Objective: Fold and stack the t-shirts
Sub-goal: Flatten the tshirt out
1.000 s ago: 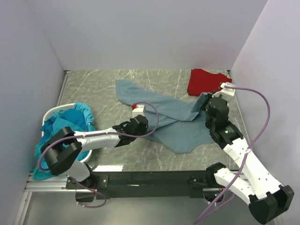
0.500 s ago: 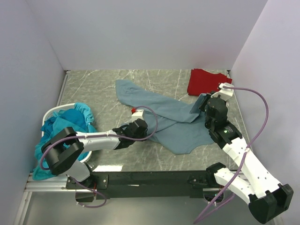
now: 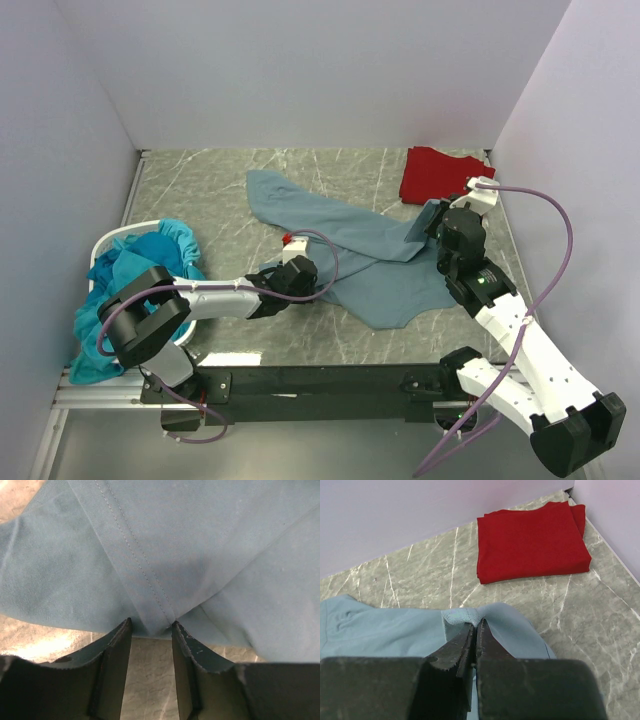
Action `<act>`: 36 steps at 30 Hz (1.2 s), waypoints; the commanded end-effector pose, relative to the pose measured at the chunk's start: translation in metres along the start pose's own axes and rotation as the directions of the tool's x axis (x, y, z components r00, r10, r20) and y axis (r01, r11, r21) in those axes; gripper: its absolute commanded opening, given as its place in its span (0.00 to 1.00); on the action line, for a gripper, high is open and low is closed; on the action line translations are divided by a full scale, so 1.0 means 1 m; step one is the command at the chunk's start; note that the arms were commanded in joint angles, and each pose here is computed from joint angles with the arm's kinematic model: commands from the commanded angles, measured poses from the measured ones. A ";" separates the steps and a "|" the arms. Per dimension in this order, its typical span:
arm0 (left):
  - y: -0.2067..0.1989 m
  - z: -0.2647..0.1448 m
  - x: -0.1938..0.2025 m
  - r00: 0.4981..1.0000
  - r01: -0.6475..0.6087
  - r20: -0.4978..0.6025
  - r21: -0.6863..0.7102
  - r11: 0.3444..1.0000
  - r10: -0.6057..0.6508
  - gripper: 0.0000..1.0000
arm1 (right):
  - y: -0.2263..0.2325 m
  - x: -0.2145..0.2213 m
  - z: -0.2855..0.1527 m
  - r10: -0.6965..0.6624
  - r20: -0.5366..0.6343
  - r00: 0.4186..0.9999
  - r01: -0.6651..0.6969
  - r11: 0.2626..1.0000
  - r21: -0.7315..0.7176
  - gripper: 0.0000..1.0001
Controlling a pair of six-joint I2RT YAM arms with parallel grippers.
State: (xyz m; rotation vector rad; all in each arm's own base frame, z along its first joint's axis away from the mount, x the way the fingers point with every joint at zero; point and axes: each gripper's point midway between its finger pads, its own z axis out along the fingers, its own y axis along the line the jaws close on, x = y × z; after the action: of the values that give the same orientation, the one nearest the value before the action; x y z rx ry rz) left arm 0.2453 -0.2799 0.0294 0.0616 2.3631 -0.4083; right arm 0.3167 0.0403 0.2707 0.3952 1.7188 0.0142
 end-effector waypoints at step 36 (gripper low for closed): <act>0.047 0.016 -0.144 0.955 0.115 0.286 -0.090 0.989 -0.085 0.01 | 0.008 -0.001 0.026 -0.023 0.003 1.000 0.023 0.999 0.035 0.00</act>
State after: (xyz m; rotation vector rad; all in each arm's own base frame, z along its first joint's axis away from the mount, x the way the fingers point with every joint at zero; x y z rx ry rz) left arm 0.3291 -0.2383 0.0533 -0.1221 2.2402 -0.2609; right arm 0.3284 0.0427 0.2585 0.3841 1.7518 -0.0180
